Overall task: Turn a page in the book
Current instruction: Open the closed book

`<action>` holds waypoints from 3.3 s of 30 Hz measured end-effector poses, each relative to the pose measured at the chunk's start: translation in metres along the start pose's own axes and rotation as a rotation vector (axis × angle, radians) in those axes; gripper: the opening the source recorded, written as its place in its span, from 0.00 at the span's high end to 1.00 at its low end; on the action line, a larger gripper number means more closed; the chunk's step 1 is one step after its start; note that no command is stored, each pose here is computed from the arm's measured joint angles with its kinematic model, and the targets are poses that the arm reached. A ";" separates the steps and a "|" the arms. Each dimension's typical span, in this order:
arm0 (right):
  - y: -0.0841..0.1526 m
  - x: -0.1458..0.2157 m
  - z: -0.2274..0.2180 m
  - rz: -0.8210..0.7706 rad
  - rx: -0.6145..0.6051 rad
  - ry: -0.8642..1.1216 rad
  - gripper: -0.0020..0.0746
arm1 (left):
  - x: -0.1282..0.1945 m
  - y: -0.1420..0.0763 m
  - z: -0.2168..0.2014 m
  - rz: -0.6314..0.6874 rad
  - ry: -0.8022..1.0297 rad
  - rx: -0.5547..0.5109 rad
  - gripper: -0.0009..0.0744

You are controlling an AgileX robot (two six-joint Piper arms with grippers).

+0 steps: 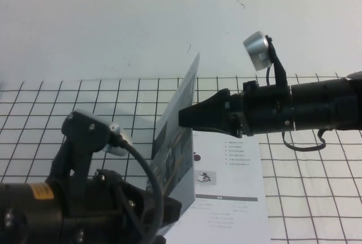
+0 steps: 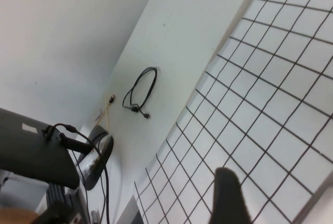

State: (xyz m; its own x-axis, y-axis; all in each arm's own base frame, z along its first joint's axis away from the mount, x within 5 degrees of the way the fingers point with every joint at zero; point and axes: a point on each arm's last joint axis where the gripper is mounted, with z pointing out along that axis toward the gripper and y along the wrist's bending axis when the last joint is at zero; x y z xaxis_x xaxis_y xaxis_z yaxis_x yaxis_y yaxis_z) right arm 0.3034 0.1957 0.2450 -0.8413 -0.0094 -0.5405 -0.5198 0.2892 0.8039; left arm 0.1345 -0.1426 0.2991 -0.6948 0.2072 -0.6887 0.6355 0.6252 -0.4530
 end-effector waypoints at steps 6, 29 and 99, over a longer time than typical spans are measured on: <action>0.006 0.007 0.012 -0.023 0.010 0.023 0.42 | 0.014 -0.019 0.015 0.048 -0.052 0.044 0.99; 0.007 0.006 0.013 -0.014 -0.001 0.008 0.42 | 0.037 0.005 0.120 -0.095 -0.306 -0.350 0.99; -0.089 0.084 0.053 -0.149 0.359 0.552 0.97 | 0.010 0.104 0.064 -0.489 -0.304 -0.660 0.99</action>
State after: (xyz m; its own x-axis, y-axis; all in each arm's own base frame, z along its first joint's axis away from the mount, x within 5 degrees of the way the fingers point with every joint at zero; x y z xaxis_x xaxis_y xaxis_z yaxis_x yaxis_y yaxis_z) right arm 0.2868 0.2201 0.1150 -0.7668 -0.5340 -0.3562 -0.6345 0.5464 0.5467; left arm 0.2153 -0.1233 0.2087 -0.6588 -0.3485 -0.6668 -0.1000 0.9189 -0.3816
